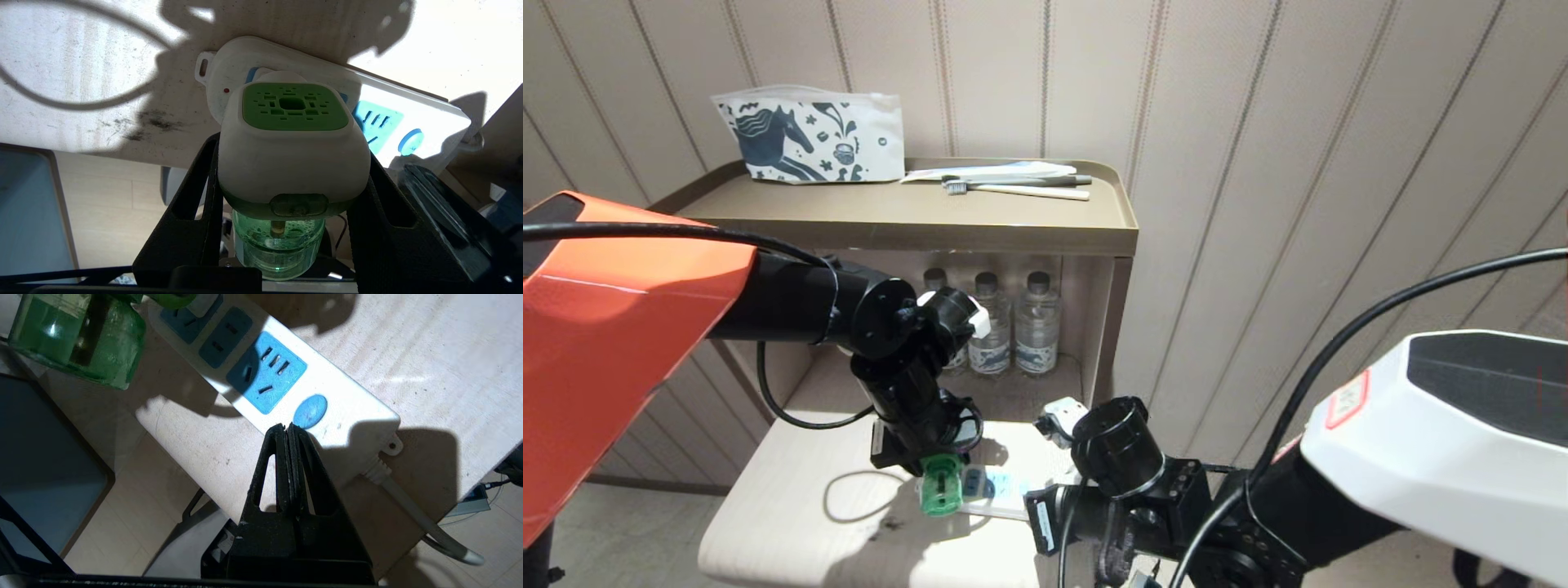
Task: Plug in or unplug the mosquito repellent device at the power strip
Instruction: Hold the socket with your right hand and unplug it with your left hand
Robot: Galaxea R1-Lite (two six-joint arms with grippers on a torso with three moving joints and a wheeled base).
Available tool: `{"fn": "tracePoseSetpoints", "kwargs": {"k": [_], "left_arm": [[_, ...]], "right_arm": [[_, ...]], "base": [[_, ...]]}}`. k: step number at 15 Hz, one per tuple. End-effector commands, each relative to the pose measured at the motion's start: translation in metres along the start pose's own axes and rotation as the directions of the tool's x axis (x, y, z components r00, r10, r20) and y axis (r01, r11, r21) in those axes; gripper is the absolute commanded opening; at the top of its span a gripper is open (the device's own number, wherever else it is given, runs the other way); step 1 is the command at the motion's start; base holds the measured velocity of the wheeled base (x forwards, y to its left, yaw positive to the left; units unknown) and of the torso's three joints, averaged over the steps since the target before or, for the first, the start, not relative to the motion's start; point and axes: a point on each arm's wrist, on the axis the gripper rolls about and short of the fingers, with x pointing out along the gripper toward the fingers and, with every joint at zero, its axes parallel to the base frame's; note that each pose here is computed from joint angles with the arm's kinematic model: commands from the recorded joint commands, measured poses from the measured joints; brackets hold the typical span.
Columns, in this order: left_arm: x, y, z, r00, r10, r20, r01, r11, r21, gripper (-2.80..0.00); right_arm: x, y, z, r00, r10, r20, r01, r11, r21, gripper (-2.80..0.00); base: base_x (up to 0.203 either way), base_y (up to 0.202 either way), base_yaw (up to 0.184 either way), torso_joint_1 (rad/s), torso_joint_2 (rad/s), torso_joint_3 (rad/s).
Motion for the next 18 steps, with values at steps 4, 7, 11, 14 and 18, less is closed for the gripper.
{"fn": "tracePoseSetpoints", "kwargs": {"k": [4, 7, 11, 14, 18], "left_arm": [[0.008, -0.003, -0.002, 1.0, 0.012, -0.016, -0.012, 1.0, -0.003, -2.8], [0.008, -0.003, -0.001, 1.0, 0.01, -0.012, -0.01, 1.0, -0.004, -2.8], [-0.002, -0.005, 0.001, 1.0, -0.01, 0.008, 0.01, 1.0, -0.003, -2.8], [-0.017, -0.005, 0.001, 0.999, -0.027, 0.027, 0.027, 1.0, -0.003, -2.8], [-0.03, -0.007, 0.004, 0.999, -0.037, 0.036, 0.037, 0.999, -0.003, -2.8]], "right_arm": [[0.023, -0.004, -0.007, 1.0, -0.009, -0.025, 0.009, 1.0, 0.002, -2.8], [0.03, -0.005, -0.011, 0.999, -0.014, -0.039, 0.014, 1.0, 0.002, -2.8], [0.032, -0.007, -0.015, 0.999, -0.021, -0.051, 0.021, 1.0, 0.005, -2.8], [0.035, -0.009, -0.02, 0.997, -0.027, -0.07, 0.027, 1.0, 0.006, -2.8], [0.036, -0.009, -0.022, 0.997, -0.026, -0.074, 0.026, 1.0, 0.005, -2.8]], "base": [[0.0, 0.0, 0.0, 0.0, 0.0, 0.0], [0.0, 0.0, 0.0, 0.0, 0.0, 0.0], [0.0, 0.0, 0.0, 0.0, 0.0, 0.0], [0.0, 0.0, 0.0, 0.0, 0.0, 0.0], [0.0, 0.0, 0.0, 0.0, 0.0, 0.0]]}}
